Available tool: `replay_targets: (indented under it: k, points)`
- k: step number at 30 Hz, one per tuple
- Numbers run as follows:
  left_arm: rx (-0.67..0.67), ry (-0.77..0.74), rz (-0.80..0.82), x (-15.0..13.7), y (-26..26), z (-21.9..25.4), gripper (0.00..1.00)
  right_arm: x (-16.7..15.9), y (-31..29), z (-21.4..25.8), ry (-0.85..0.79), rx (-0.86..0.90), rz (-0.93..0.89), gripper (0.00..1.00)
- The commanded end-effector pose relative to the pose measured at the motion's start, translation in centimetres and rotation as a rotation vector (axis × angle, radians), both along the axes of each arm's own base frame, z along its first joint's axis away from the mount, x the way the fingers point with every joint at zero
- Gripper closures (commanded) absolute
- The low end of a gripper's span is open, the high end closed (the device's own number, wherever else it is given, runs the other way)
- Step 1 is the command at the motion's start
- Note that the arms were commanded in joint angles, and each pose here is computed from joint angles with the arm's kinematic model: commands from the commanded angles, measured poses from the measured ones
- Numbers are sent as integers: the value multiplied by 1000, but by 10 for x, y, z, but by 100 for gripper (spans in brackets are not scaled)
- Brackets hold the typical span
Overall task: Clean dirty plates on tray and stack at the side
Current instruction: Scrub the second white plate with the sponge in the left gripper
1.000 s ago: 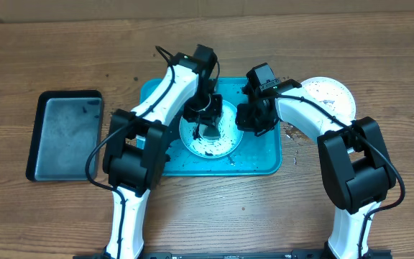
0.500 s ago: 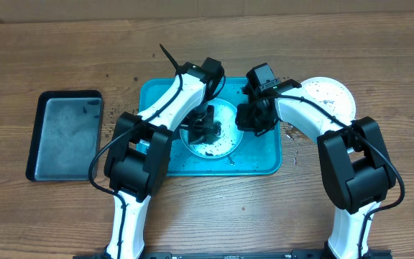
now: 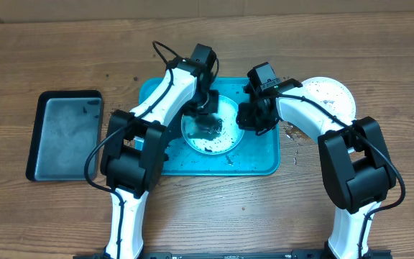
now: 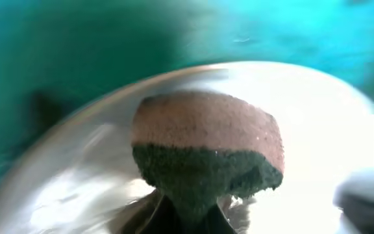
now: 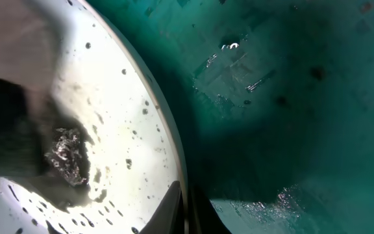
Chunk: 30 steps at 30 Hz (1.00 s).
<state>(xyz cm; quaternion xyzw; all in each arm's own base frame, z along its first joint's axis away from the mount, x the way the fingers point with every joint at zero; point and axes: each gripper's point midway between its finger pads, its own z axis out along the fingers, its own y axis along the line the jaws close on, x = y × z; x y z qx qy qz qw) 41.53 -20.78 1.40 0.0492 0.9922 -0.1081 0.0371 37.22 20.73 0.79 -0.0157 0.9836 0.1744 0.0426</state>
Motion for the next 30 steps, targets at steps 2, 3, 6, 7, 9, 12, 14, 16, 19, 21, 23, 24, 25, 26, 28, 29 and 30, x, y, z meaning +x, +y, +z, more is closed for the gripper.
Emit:
replay_targets:
  k: [2, 3, 6, 7, 9, 12, 14, 16, 19, 21, 23, 24, 25, 26, 28, 29, 30]
  points:
    - [-127, 176, -90, -53, -54, -39, 96, 3, -2, -6, -2, -27, 3, 96]
    - [-120, 189, -97, -57, -56, -43, 96, 3, -2, -6, -2, -27, 3, 96]
    - [-94, 204, -114, -65, -57, -47, 96, 3, -2, -6, -1, -26, 3, 96]
    - [-65, 196, -114, -63, -52, -47, 96, 3, -2, -6, -1, -26, 3, 96]
    - [6, 185, -102, -61, -39, -47, 96, 3, -2, -6, -1, -26, 3, 96]
    - [253, 176, 13, -54, 15, -40, 96, 2, -3, -7, 2, -28, 3, 96]
    - [424, 173, 91, -50, 56, -28, 96, 2, -3, -7, 2, -28, 3, 96]
    - [495, 169, 130, -47, 77, -21, 96, 2, -3, -7, 0, -28, 3, 96]
    - [530, 166, 169, -41, 98, -17, 96, 3, -2, -7, -2, -27, 3, 96]
    - [528, 167, 198, -37, 109, -16, 96, 3, -2, -7, -1, -27, 3, 96]
    - [518, 159, 232, -30, 118, -11, 96, 3, -2, -6, -2, -27, 3, 96]
    - [510, 148, 267, -26, 124, -5, 96, 3, -2, -6, -2, -26, 3, 96]
    - [501, 136, 295, -22, 128, 1, 96, 3, -2, -6, -3, -25, 3, 96]
    - [486, 114, 332, -16, 135, 10, 96, 4, -2, -6, -5, -24, 3, 96]
    - [459, 71, 380, -6, 145, 29, 96, 4, -2, -6, -7, -24, 3, 96]
    - [437, 41, 408, 0, 151, 42, 96, 5, -1, -5, -8, -22, 4, 96]
    - [412, 11, 434, 5, 157, 56, 96, 6, -1, -3, -10, -21, 4, 96]
